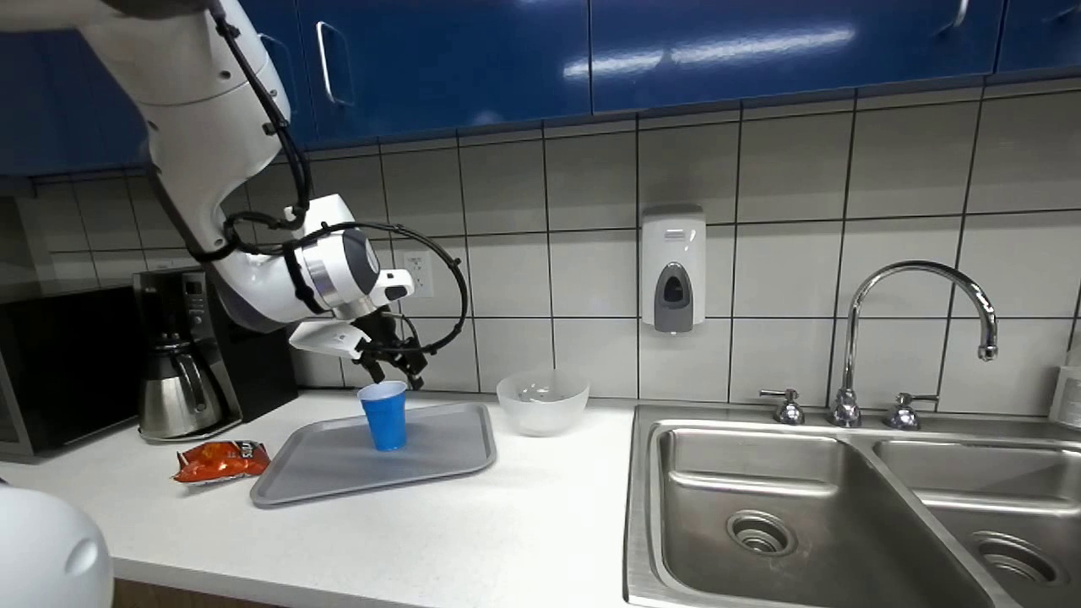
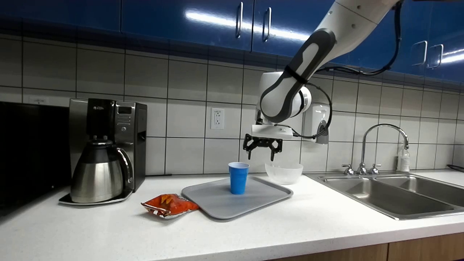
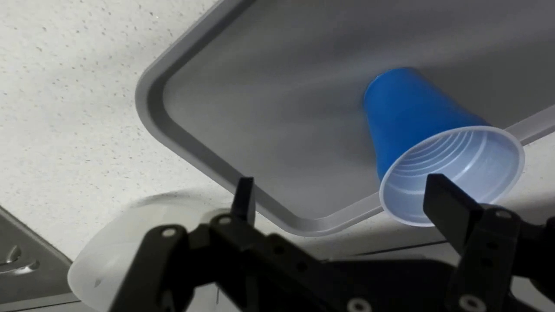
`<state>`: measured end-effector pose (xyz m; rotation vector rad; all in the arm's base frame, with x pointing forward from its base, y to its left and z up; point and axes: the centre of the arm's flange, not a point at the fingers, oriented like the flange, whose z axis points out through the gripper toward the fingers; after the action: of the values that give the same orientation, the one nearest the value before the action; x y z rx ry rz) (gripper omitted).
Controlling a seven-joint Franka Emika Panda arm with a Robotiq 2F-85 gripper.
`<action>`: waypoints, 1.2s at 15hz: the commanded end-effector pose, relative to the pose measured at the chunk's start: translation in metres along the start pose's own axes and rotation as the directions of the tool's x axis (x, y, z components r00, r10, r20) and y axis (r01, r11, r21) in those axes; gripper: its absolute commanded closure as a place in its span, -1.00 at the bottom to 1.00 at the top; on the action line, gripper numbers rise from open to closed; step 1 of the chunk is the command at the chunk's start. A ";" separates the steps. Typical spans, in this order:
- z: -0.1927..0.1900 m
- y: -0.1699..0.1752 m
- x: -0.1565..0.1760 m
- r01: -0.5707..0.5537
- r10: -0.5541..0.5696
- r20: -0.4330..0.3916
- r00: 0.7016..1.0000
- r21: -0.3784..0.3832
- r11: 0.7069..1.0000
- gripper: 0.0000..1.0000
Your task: Move the blue cup from the tray to the counter top
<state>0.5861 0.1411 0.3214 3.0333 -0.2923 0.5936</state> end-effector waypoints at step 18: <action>0.060 -0.041 0.027 -0.049 0.052 0.036 0.998 -0.063 0.997 -1.00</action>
<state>0.6342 0.1707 0.2827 2.9983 -0.3504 0.5615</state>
